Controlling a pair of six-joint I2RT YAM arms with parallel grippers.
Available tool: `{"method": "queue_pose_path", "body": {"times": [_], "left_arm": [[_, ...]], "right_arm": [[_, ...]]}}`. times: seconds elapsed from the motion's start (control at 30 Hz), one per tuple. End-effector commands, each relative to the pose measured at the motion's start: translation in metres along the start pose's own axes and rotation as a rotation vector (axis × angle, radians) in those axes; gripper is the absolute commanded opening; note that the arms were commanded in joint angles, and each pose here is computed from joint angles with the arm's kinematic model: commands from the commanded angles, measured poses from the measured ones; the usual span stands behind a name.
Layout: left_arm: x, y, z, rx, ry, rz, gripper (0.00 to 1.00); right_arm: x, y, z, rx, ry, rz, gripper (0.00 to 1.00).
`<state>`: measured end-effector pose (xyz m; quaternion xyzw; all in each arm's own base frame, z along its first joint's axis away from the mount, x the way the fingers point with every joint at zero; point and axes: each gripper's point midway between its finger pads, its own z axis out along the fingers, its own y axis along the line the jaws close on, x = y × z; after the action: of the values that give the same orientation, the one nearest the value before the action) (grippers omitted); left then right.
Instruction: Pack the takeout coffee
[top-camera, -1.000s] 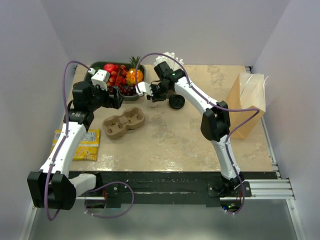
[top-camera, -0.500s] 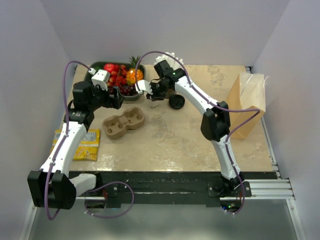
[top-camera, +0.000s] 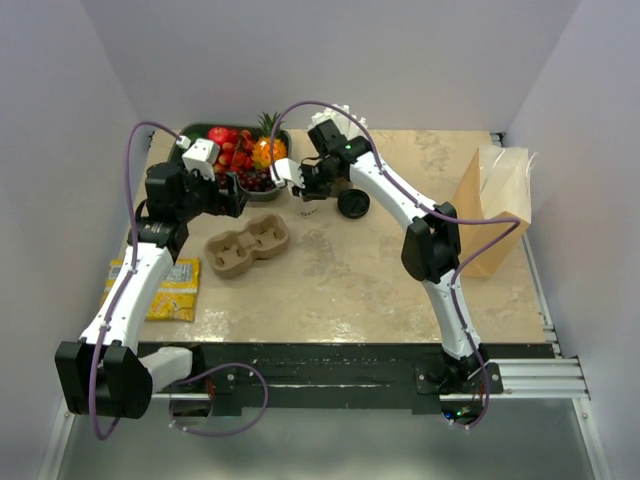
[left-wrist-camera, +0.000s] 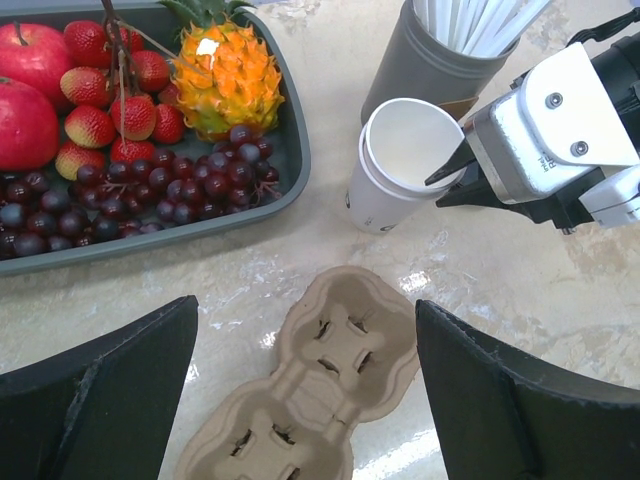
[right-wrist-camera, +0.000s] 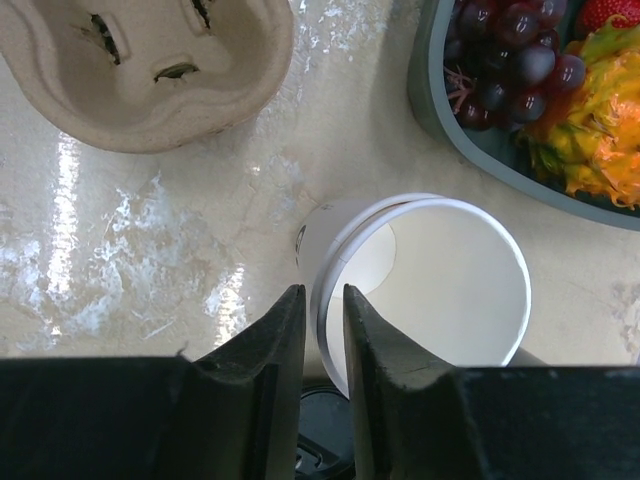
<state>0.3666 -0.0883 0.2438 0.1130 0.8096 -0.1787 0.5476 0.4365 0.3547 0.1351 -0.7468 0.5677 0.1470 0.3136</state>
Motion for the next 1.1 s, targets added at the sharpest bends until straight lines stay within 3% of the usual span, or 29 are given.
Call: {"method": "queue_pose_path", "body": {"times": [0.0,0.27,0.7,0.83,1.07], "left_arm": [[-0.005,0.0,0.002,0.015,-0.029,-0.006,0.94],[-0.006,-0.001,0.002,0.02,-0.033,-0.009,0.94],[-0.004,-0.002,0.003,0.023,-0.033,-0.014,0.94],[-0.003,-0.001,0.004,0.023,-0.03,-0.016,0.94],[-0.004,-0.002,0.003,0.028,-0.035,-0.017,0.94]], "right_arm": [[-0.031,-0.019,-0.028,0.087,-0.056,-0.028,0.27],[-0.034,-0.022,-0.031,0.103,-0.063,-0.022,0.27],[-0.036,-0.024,-0.033,0.111,-0.063,-0.015,0.19],[-0.038,-0.027,-0.036,0.131,-0.067,0.008,0.3],[-0.038,-0.03,-0.036,0.144,-0.063,0.004,0.29]]}}
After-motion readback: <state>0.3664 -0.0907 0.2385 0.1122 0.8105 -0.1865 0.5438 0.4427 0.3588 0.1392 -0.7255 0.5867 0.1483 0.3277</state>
